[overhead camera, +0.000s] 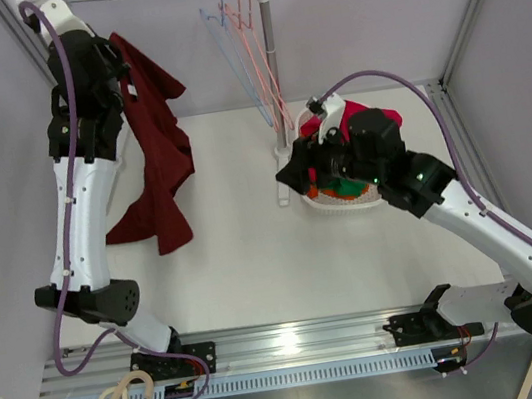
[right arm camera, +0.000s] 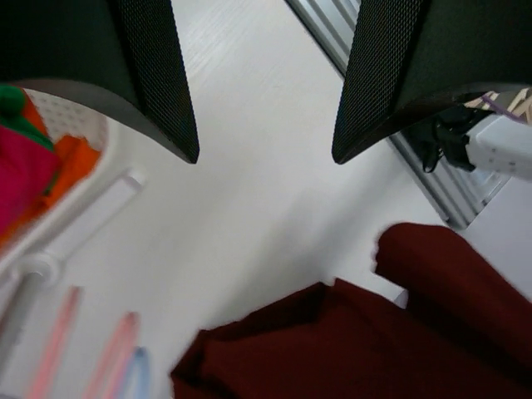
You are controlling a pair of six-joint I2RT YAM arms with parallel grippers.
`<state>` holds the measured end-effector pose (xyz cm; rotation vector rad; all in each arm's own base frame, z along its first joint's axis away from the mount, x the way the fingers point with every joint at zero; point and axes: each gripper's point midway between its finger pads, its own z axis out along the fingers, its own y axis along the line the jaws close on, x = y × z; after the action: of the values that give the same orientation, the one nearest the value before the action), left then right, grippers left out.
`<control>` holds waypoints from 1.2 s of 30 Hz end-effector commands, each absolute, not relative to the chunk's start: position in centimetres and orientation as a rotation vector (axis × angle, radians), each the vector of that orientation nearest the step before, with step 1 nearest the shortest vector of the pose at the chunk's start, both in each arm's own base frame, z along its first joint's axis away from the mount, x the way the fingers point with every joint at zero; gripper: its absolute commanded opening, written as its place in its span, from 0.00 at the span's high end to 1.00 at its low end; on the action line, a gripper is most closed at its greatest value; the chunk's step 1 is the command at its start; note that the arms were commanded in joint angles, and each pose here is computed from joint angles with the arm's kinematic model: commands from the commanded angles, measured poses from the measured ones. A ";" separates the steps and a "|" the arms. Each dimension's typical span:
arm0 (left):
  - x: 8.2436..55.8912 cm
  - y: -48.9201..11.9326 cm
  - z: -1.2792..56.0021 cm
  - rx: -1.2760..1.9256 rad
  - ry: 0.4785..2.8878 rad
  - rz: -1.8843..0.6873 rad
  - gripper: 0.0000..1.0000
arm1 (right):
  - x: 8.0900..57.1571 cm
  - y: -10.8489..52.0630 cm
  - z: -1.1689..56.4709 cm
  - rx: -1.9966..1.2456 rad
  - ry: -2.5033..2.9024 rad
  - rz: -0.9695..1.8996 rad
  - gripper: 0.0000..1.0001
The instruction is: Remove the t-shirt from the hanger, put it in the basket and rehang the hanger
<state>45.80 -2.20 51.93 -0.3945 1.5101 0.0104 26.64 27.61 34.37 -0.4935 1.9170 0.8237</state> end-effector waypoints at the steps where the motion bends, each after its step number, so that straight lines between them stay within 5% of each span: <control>1: 40.3 0.6 51.8 -0.667 1.457 0.120 0.99 | 23.7 30.9 38.7 -0.616 1.628 0.936 0.30; 26: 36.4 -3.8 49.6 -0.592 1.511 0.179 0.99 | 15.7 44.6 38.1 -0.830 1.445 1.204 0.28; 29: 36.5 -4.0 49.3 -0.585 1.520 0.181 0.99 | 16.1 45.7 37.5 -0.828 1.464 1.197 0.34; 31: 36.7 -4.3 48.9 -0.583 1.524 0.168 0.99 | 16.1 46.3 37.0 -0.844 1.480 1.192 0.86; 32: 36.8 -4.4 48.7 -0.580 1.526 0.167 0.99 | 16.3 46.4 37.4 -0.837 1.485 1.188 1.00; 36: 37.7 -4.9 47.5 -0.572 1.548 0.175 0.99 | 16.0 45.9 36.5 -0.850 1.522 1.171 1.00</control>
<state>37.93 -4.58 46.17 -0.5528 1.5986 0.2275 16.14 46.26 33.71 -0.8872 1.5789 1.1601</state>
